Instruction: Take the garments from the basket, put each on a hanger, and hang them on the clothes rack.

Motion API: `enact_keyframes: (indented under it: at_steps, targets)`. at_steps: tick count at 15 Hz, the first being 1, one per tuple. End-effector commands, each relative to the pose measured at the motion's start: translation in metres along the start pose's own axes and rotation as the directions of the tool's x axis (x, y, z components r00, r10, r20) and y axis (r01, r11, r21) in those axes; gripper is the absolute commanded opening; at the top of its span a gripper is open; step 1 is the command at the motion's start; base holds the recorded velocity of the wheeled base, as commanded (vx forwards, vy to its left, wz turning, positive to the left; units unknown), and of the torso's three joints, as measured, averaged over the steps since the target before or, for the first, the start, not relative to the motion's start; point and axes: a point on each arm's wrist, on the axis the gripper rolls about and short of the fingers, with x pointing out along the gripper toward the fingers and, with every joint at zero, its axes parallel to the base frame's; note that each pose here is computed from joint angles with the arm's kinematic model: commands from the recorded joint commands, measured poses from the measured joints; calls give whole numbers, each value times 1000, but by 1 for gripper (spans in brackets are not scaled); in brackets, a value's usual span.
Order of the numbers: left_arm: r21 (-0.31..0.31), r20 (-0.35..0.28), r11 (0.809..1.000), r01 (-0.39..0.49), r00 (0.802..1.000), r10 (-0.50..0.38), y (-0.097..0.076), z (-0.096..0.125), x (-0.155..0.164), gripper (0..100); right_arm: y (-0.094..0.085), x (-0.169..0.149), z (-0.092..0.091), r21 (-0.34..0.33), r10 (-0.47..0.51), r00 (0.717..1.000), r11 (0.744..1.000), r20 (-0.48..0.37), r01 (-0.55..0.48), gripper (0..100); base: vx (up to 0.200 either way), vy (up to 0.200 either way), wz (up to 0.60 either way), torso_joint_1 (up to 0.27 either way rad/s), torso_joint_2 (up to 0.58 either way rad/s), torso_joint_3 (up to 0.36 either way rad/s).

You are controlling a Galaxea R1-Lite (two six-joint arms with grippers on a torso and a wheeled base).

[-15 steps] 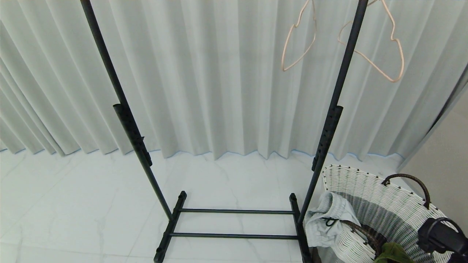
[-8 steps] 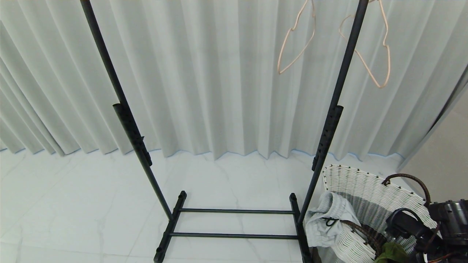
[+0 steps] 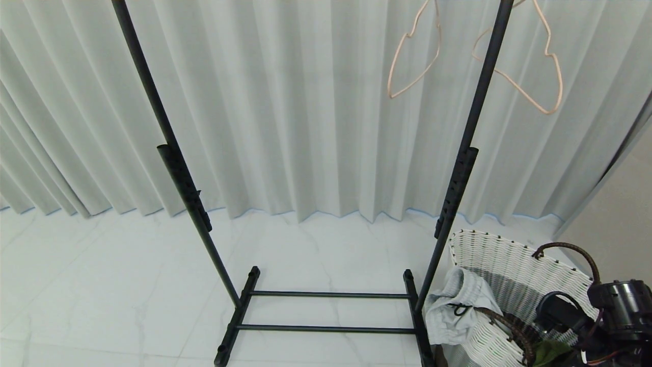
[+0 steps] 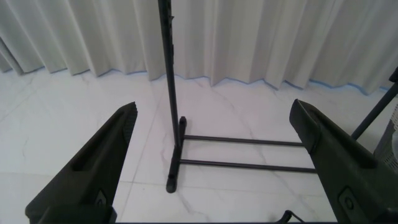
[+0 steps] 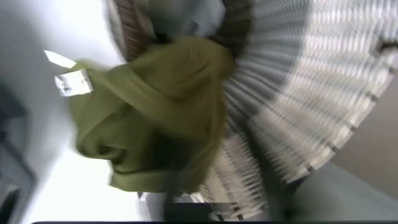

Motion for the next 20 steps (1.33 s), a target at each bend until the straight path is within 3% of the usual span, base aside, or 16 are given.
enact_keyframes:
  at_steps: [1, 10, 13, 15, 20]
  targets:
    - [0, -2, 1000, 0, 1000, 0, 0, 0, 0, 100, -2, -8, -2, 29, -43, 999, 999, 8, 42, 0, 0, 0, 0, 0, 0, 0]
    - [0, -1, 1000, 0, 1000, 0, 0, 0, 0, 100, -38, -105, 13, 145, -182, 958, 978, 222, 152, 0, 0, 0, 0, 0, 0, 0]
    - [2, -1, 1000, 0, 1000, 0, 0, 0, 0, 100, -55, -151, 20, 220, -244, 917, 959, 315, 179, 0, 0, 0, 0, 0, 0, 0]
    - [5, 1, 1000, 0, 1000, 0, 0, 0, 0, 100, -63, -176, 22, 264, -298, 874, 942, 384, 205, 0, 0, 0, 0, 0, 0, 0]
    - [17, 1, 1000, 0, 1000, 0, 0, 0, 0, 100, -69, -208, 18, 321, -372, 799, 917, 473, 237, 0, -160, 0, 0, 4, 0, 2]
